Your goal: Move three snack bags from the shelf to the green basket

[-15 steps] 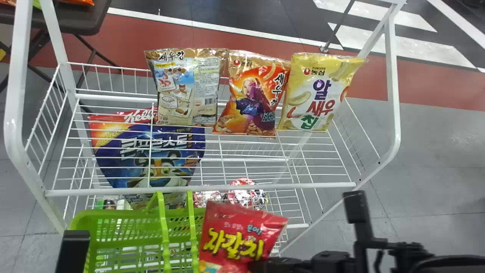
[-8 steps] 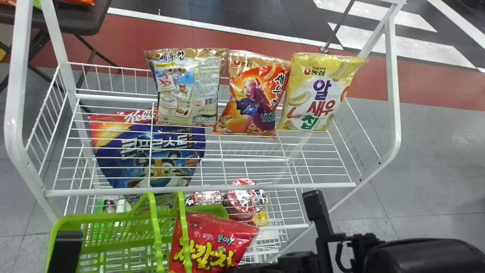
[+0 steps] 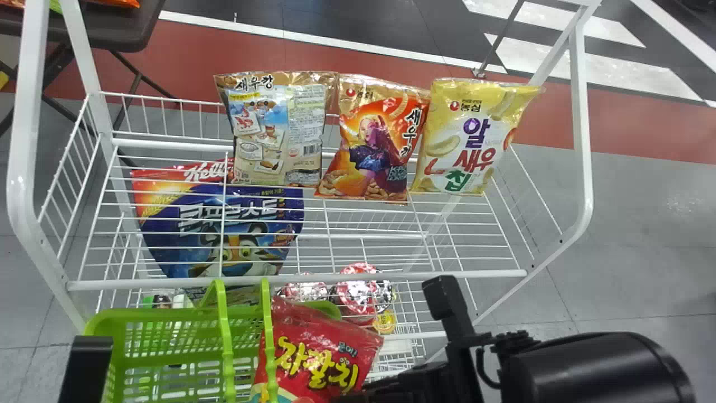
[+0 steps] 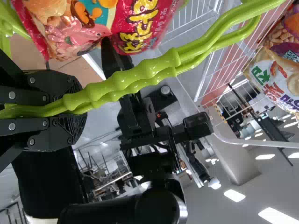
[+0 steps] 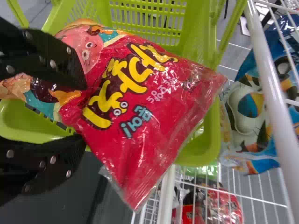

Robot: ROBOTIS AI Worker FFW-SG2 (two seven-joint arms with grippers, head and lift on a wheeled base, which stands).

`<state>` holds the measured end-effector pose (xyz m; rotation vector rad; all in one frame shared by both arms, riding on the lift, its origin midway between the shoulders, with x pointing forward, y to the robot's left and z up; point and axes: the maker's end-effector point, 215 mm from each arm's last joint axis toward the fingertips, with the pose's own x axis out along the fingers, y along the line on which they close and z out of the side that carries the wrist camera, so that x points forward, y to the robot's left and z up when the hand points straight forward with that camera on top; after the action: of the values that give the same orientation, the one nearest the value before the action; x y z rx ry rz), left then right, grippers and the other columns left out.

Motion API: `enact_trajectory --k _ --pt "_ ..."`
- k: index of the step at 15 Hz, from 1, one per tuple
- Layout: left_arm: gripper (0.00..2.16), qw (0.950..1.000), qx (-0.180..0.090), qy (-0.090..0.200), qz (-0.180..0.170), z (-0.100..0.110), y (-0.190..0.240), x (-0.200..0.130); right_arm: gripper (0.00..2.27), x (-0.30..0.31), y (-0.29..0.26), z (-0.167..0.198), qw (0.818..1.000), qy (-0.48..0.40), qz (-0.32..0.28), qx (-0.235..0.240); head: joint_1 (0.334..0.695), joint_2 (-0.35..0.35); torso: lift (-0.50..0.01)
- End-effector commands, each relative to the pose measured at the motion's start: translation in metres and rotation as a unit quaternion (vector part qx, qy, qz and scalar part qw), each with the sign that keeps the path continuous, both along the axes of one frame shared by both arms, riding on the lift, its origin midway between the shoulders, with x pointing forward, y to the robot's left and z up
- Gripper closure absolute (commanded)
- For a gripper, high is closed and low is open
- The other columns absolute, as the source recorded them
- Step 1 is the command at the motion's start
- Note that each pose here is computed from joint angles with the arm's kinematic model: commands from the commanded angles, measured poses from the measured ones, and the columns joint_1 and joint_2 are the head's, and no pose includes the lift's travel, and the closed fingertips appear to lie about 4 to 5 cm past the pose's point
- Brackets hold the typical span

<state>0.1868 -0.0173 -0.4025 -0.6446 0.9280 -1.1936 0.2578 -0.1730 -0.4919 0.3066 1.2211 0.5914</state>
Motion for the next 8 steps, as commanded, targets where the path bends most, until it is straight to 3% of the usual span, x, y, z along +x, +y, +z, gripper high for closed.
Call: enact_trajectory --k 1,5,8 --pt "1.82 1.0 0.003 0.006 0.001 -0.002 0.003 0.0 0.05 0.016 -0.012 0.029 0.999 -0.041 -0.011 -0.002 0.695 -0.35 -0.047" --pt "1.82 1.0 0.002 0.006 0.0 -0.001 0.002 -0.001 0.05 0.024 -0.012 0.077 0.993 -0.071 -0.024 0.09 0.695 -0.35 -0.047" --pt "1.82 1.0 0.002 0.004 -0.001 0.0 0.001 0.0 0.05 0.025 -0.017 0.08 0.992 -0.074 -0.031 0.093 0.695 -0.35 -0.047"
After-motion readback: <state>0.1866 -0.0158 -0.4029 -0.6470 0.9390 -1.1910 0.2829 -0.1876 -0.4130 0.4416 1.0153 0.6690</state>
